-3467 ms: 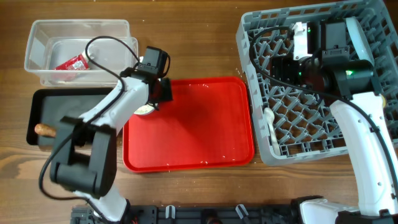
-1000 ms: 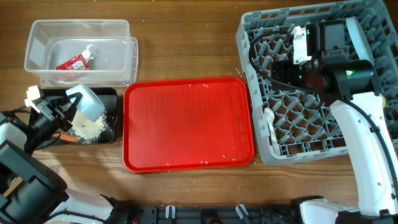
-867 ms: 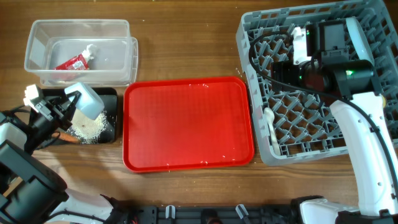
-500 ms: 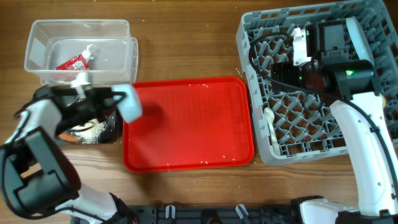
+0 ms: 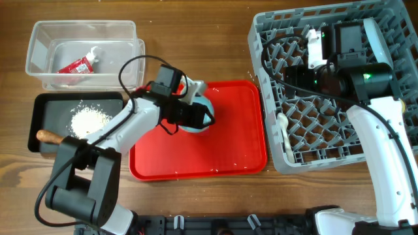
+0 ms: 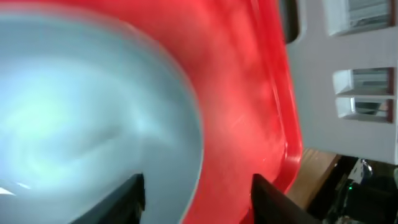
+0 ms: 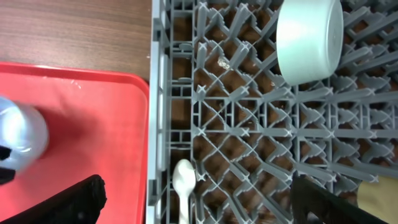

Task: Sort waste into correct bins and load items into the dishwasher rack
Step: 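Set the emptied blue bowl on the red tray with the left gripper, then grasp the blue bowl with the right gripper and place it in the rack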

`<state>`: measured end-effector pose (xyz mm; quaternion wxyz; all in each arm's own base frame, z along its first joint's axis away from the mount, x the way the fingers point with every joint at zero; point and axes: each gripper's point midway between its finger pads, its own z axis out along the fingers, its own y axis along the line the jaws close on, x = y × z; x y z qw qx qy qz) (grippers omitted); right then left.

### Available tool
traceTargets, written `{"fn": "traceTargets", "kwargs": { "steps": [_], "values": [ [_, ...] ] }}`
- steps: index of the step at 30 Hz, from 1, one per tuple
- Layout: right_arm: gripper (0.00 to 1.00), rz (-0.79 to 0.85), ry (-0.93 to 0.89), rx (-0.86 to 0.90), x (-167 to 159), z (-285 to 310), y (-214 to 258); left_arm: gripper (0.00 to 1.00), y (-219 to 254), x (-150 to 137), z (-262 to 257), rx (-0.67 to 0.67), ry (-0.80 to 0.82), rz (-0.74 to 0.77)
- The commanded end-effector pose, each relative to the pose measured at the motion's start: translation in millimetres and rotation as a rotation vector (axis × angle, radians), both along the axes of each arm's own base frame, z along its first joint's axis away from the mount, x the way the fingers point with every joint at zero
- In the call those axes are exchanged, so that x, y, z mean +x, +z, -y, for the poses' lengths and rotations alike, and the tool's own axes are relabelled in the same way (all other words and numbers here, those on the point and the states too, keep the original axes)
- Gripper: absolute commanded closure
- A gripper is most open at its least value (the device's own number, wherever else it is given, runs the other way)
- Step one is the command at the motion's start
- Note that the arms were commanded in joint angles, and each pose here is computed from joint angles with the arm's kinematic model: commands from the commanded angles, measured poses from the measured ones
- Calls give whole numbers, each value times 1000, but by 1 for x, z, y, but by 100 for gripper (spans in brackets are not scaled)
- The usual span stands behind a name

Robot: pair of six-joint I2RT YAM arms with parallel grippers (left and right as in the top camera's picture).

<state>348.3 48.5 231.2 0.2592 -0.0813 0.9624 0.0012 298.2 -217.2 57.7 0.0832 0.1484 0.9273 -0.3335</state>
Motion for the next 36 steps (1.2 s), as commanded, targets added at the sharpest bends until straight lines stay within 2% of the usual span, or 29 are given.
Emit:
{"fn": "traceTargets", "kwargs": {
  "steps": [1, 4, 8, 12, 15, 21, 25, 27, 30, 31, 33, 36],
  "values": [
    [2, 21, 74, 129, 7, -26, 4, 44, 39, 17, -21, 15, 94, 49],
    [3, 28, 165, 276, 11, -56, 9, 41, 70, 21, -58, 21, 199, 86],
    [8, -37, 225, 406, 14, -93, -3, 36, 90, 16, -139, 145, 434, 96],
    [11, -164, 344, 398, 1, -149, -41, 30, 92, -1, -200, 196, 627, 22],
    [15, -257, 312, 352, -4, -178, -78, 30, 89, -5, -218, 200, 689, -8],
    [34, -431, 269, 298, -20, -231, -163, 29, 89, -5, -221, 200, 699, -9],
    [48, -486, 192, 244, -22, -230, -200, 29, 89, -5, -221, 200, 699, -9],
    [59, -493, 179, 220, -21, -227, -211, 29, 89, -5, -221, 200, 699, -10],
    [91, -475, 147, 189, -16, -222, -214, 29, 89, -5, -221, 200, 699, -10],
    [96, -460, 139, 175, -12, -219, -212, 29, 89, -5, -221, 200, 699, -10],
    [96, -433, 120, 148, -5, -211, -204, 29, 89, -6, -221, 200, 699, -13],
    [96, -292, 44, 84, 23, -180, -155, 29, 89, -5, -221, 200, 699, -12]
  ]
}}
